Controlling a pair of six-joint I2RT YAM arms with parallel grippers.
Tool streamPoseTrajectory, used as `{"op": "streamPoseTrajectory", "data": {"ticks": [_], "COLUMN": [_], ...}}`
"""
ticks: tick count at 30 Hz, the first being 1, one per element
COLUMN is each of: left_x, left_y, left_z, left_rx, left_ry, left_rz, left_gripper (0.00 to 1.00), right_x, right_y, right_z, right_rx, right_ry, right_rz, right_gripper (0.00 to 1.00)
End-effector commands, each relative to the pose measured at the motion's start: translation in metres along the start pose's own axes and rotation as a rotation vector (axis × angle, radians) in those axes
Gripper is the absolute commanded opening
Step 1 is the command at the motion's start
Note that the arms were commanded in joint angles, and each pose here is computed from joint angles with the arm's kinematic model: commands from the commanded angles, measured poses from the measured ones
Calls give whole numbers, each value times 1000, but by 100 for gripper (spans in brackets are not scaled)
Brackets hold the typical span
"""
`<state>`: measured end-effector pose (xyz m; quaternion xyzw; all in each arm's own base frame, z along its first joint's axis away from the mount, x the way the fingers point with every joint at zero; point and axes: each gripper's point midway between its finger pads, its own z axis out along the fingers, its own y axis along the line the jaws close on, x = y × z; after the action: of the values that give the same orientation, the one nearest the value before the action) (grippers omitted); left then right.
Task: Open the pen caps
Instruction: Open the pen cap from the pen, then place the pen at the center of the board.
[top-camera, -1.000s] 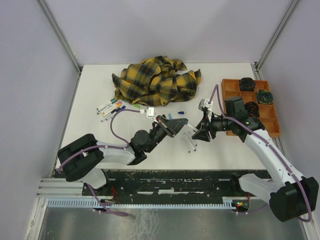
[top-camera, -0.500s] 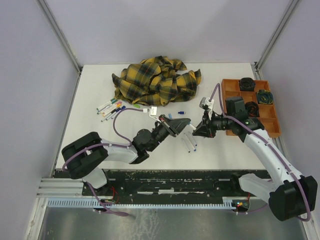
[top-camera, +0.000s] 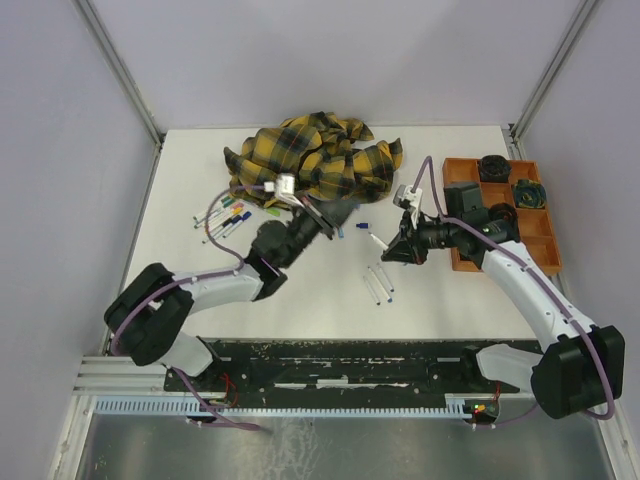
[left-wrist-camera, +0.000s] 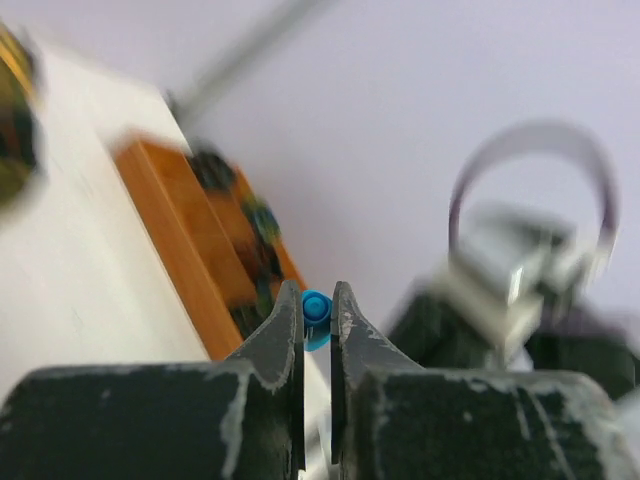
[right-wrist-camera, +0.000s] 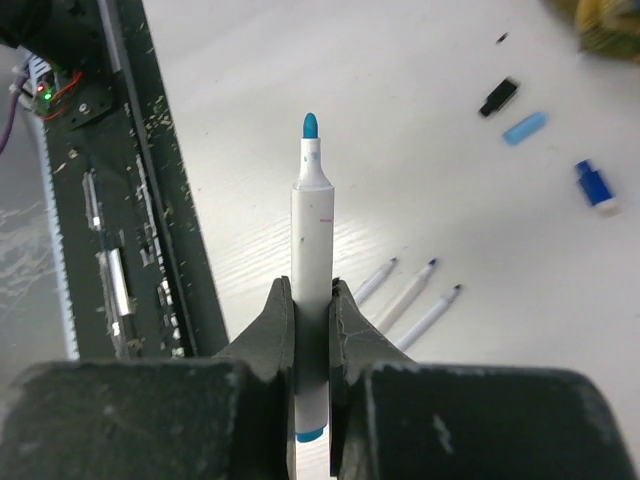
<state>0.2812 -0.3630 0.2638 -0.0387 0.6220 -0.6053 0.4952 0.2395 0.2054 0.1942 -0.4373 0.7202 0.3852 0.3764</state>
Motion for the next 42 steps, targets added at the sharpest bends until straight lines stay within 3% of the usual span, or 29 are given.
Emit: {"op": "streamPoseTrajectory", "data": {"ticks": [1, 7, 16, 23, 28, 34, 42], "left_x": [-156, -174, -120, -99, -77, -52, -30], "left_y": [-17, -18, 31, 68, 86, 99, 111], "left_z": [7, 4, -6, -27, -33, -37, -46], "left_rx": [-26, -33, -139, -245, -284, -291, -321], "left_ry": [-435, -445, -216, -125, -7, 101, 180], "left_rz": [56, 85, 114, 157, 217, 177, 153], "left_gripper": [3, 3, 3, 3, 3, 3, 3], "right_x": [27, 38, 87, 118, 131, 147, 163], "right_y": [27, 9, -63, -97, -96, -100, -104], "right_z": [-2, 2, 8, 7, 22, 33, 35], "right_rx": [-93, -13, 357, 543, 487, 458, 444], "right_ry": [84, 126, 279, 371, 418, 486, 576], "right_rz": [112, 145, 358, 483, 568, 625, 650], "right_gripper": [0, 0, 5, 8, 10, 11, 23]}}
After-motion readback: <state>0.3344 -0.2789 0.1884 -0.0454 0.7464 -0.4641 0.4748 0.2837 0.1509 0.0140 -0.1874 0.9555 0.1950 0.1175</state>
